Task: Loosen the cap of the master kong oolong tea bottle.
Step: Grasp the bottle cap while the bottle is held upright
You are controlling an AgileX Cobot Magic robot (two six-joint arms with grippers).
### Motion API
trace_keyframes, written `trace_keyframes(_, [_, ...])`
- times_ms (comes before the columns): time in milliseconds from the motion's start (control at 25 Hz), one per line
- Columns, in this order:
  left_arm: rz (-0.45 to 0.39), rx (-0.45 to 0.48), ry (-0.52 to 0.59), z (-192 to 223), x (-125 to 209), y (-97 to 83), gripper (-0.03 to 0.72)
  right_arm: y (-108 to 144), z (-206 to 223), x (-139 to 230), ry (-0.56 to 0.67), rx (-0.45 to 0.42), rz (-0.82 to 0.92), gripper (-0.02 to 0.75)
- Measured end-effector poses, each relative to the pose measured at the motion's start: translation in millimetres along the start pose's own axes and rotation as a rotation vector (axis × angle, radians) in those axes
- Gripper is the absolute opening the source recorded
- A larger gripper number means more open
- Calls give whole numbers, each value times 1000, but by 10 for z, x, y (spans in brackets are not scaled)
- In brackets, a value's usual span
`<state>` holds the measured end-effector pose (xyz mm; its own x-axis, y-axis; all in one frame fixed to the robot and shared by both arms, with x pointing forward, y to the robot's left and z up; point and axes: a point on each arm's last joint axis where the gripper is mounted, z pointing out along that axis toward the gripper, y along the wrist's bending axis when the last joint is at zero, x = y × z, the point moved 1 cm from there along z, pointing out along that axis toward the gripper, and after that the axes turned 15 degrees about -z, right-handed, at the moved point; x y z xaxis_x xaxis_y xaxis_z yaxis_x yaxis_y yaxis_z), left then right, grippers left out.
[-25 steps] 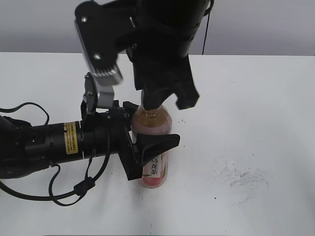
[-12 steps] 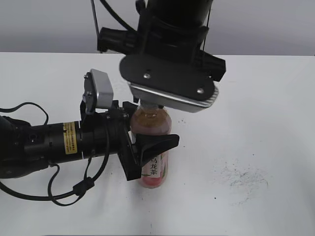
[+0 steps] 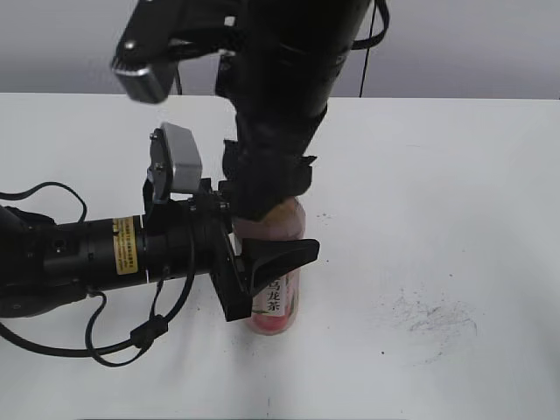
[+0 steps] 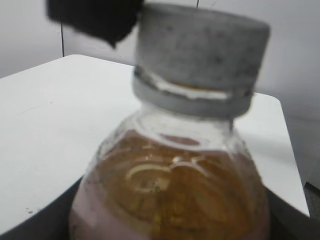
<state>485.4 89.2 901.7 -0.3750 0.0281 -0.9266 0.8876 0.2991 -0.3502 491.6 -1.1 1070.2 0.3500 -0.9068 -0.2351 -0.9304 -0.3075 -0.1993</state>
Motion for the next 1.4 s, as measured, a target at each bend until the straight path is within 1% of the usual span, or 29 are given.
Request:
trace_keyframes(80, [0,0,0,0,0,0,445,-31,-1,55,50,38,269,540])
trace_keyframes(120, [0,0,0,0,0,0,445,-44,-3,81,70,59,374,538])
trace_keyframes(200, [0,0,0,0,0,0,445,-58,-5,103,83,80,504,533])
trace_keyframes(240, [0,0,0,0,0,0,445,-61,-6,107,85,86,536,533])
trace_keyframes(440, [0,0,0,0,0,0,445,-55,13,103,85,78,618,531])
trace_keyframes(560, [0,0,0,0,0,0,445,-69,110,108,102,63,629,507])
trace_keyframes(680, [-3,-2,-1,0,-1,2,445,-80,217,116,122,44,633,434])
trace_keyframes(760, [-4,-2,-2,0,-2,3,445,-74,221,104,120,38,633,358])
trace_keyframes(800, [-5,-4,-2,0,-2,4,445,-78,213,101,122,43,630,333])
trace_keyframes(840, [-5,-4,-2,0,-2,4,445,-88,195,94,117,47,630,314])
trace_keyframes(920, [-5,-7,-3,1,-5,8,445,-109,171,79,112,52,628,302])
trace_keyframes(1000, [-6,-11,-5,3,-8,14,445,-128,157,66,108,55,626,313])
trace_keyframes(1040, [-6,-12,-5,3,-9,14,445,-140,136,57,102,61,625,336])
trace_keyframes(1160, [-3,-12,-4,3,-8,14,445,-167,108,59,104,85,615,442])
trace_keyframes(1240, [-1,-10,-4,3,-7,12,445,-172,107,64,104,88,611,487])
trace_keyframes(1400, [-1,-9,-3,3,-7,11,445,-170,109,54,96,82,600,505])
